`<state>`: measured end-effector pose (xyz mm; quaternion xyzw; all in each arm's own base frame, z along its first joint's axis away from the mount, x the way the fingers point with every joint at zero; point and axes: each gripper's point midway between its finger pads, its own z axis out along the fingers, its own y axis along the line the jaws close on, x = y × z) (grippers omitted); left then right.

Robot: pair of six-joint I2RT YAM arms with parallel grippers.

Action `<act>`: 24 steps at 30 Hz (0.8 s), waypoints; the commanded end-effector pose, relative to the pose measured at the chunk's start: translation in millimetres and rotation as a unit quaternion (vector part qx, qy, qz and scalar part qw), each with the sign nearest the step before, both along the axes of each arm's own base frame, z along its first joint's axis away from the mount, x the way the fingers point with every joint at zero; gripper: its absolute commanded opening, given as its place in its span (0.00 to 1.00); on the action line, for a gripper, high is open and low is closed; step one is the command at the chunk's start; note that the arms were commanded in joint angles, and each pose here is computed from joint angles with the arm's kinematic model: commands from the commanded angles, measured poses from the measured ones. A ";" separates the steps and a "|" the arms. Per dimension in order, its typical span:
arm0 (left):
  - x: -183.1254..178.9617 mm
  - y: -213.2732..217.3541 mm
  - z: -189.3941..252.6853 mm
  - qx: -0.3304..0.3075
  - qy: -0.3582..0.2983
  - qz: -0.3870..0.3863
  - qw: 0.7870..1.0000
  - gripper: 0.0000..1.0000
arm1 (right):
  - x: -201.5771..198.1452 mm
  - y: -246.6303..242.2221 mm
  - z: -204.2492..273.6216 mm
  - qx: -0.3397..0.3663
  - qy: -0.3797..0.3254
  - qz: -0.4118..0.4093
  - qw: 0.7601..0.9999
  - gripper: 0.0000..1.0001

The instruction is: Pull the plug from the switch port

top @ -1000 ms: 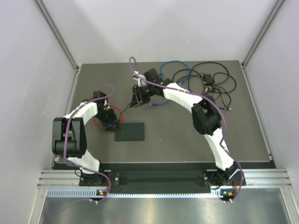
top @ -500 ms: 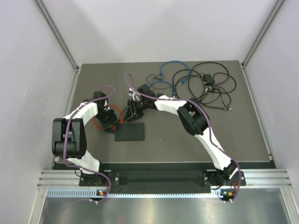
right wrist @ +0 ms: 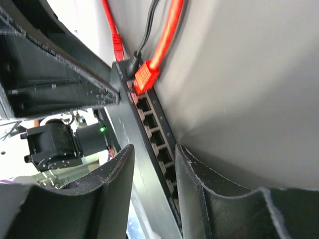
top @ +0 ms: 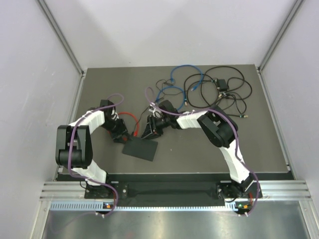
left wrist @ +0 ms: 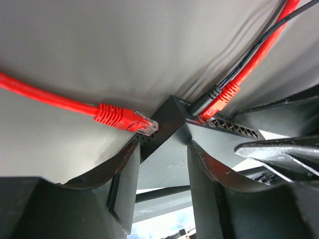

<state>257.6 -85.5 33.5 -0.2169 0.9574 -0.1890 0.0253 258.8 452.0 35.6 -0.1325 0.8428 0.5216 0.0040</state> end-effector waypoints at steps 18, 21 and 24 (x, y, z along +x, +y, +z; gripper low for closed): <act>-2.7 -1.9 -4.3 -0.008 -0.007 -0.008 1.000 0.45 | 31.2 41.7 9.6 0.048 -0.017 -0.046 0.998 0.36; -3.5 -2.0 -4.9 -0.008 -0.007 -0.008 1.000 0.45 | 25.6 46.9 5.8 0.047 -0.017 -0.038 0.998 0.36; -5.6 -1.9 -6.3 -0.008 -0.004 -0.010 1.000 0.45 | 20.5 53.3 2.9 0.047 -0.012 -0.032 0.998 0.37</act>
